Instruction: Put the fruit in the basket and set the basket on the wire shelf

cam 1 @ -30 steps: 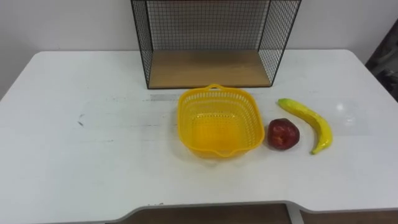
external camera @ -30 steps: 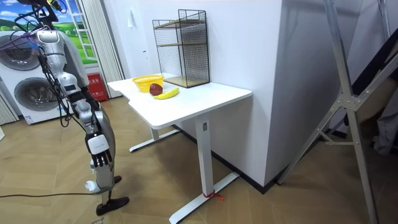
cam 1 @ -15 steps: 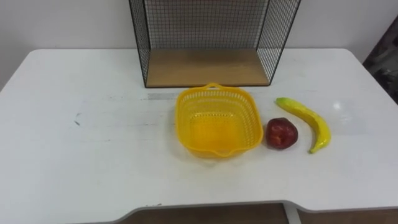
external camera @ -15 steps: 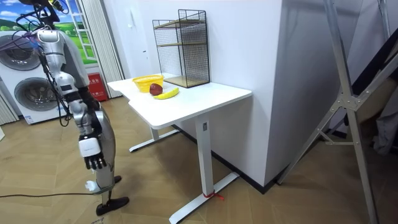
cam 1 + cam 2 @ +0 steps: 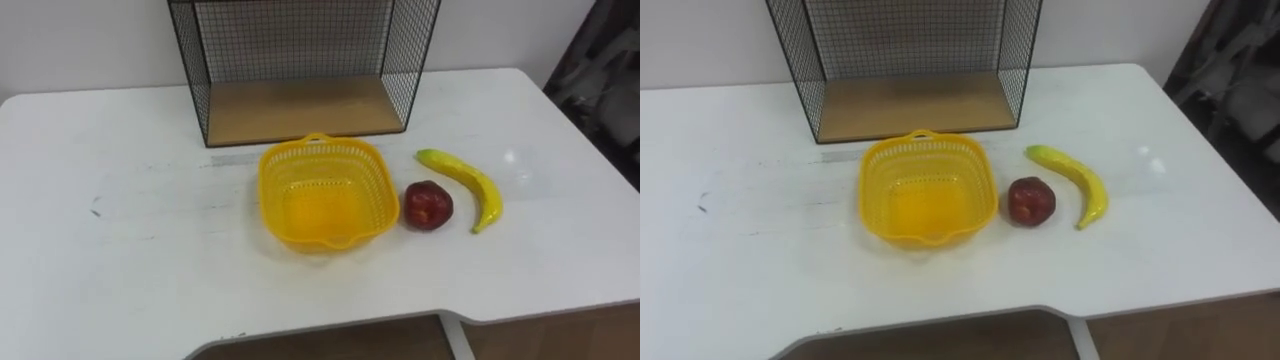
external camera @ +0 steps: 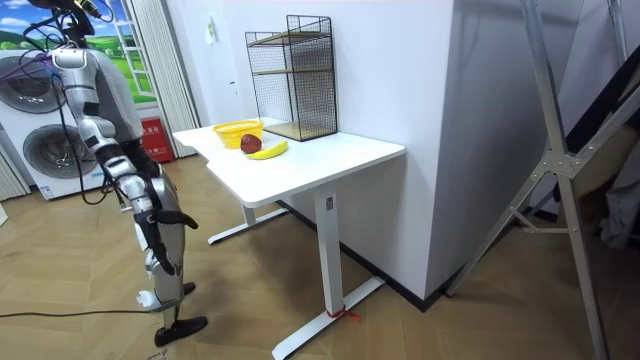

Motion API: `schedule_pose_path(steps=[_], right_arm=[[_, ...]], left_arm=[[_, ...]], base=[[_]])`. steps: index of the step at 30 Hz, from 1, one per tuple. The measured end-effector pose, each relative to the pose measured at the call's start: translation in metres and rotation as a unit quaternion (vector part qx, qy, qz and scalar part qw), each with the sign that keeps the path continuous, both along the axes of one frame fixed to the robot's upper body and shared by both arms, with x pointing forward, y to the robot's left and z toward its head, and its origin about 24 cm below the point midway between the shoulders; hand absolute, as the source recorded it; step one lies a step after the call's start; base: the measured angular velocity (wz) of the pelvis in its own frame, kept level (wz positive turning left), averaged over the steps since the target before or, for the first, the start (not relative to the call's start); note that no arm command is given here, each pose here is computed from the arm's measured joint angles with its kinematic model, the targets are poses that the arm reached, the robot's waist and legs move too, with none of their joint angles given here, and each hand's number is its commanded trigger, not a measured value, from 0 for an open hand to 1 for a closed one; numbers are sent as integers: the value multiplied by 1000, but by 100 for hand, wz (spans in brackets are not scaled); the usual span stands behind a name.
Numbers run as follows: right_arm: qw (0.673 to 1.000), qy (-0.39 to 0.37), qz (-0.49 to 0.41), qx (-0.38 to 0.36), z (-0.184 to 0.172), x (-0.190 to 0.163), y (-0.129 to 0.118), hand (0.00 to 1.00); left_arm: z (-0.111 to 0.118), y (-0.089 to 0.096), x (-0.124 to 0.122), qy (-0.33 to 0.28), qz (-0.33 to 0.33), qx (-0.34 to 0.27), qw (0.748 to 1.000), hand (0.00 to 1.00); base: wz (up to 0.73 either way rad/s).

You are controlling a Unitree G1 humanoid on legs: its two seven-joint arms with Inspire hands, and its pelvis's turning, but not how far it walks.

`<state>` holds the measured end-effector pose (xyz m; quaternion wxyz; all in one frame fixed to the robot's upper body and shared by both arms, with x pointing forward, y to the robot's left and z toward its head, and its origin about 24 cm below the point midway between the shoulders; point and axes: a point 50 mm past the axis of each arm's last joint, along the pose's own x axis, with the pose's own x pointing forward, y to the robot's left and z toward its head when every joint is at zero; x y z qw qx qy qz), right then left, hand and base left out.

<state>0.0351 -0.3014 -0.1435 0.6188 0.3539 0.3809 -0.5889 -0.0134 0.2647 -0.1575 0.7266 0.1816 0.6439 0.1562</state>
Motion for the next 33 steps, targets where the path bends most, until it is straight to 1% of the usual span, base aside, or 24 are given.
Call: schedule_pose_path(steps=[2, 4, 5, 7, 8, 10, 11, 13, 14, 15, 16, 19, 20, 22, 24, 26, 28, 32, 33], right_arm=[[999, -20, -2, -36, 13, 18, -12, 0], [992, -27, 35, -116, 36, 41, -28, 0], [989, -29, 44, -138, 43, 48, -31, 0], [975, -34, 57, -214, 69, 66, -45, 0], [971, -37, 54, -229, 76, 70, -48, 0], [951, -39, 43, -303, 105, 83, -59, 0], [945, -41, 40, -323, 113, 86, -61, 0], [917, -37, 31, -396, 139, 95, -66, 0], [909, -35, 30, -414, 146, 97, -67, 0], [893, -32, 31, -449, 156, 99, -67, 0], [885, -31, 32, -463, 161, 101, -67, 0], [840, -68, 33, -537, 198, 113, -60, 0], [829, -71, 38, -553, 204, 115, -58, 0], [790, -98, 65, -601, 225, 125, -47, 0], [774, -126, 91, -614, 234, 133, -39, 0], [769, -144, 124, -611, 234, 139, -33, 0], [763, -165, 172, -601, 231, 147, -28, 0], [757, -204, 255, -566, 223, 163, -17, 0], [749, -215, 283, -559, 222, 167, -12, 0]], left_arm=[[0, 1, -2, 3, 1, 1, 1000, 0], [2, 4, 0, -1, -2, 8, 1000, 0], [2, 4, 0, -2, -2, 10, 1000, 0], [5, 7, 0, -10, -5, 19, 1000, 0], [5, 8, -1, -10, -6, 20, 1000, 0], [5, 9, 0, -9, -15, 25, 1000, 0], [6, 9, 0, -8, -16, 26, 999, 0], [6, 9, 1, -11, -17, 29, 999, 0], [6, 9, 1, -12, -18, 29, 999, 0], [6, 9, 1, -12, -19, 29, 999, 0], [6, 9, 1, -12, -22, 29, 999, 0], [5, 5, 8, -18, -41, 23, 999, 0], [5, 5, 9, -20, -42, 23, 999, 0], [4, 3, 10, -16, -53, 18, 998, 0], [3, 2, 11, -16, -60, 17, 998, 0], [3, 1, 12, -14, -68, 16, 997, 0], [3, -1, 14, -10, -87, 10, 996, 0], [3, 0, 16, -11, -95, 6, 995, 0], [3, -1, 18, -13, -98, 4, 995, 0]], base=[[-13], [0], [0], [0], [0], [0], [0], [0], [0], [0], [0], [0], [0], [0], [0], [0], [0], [0], [3]])
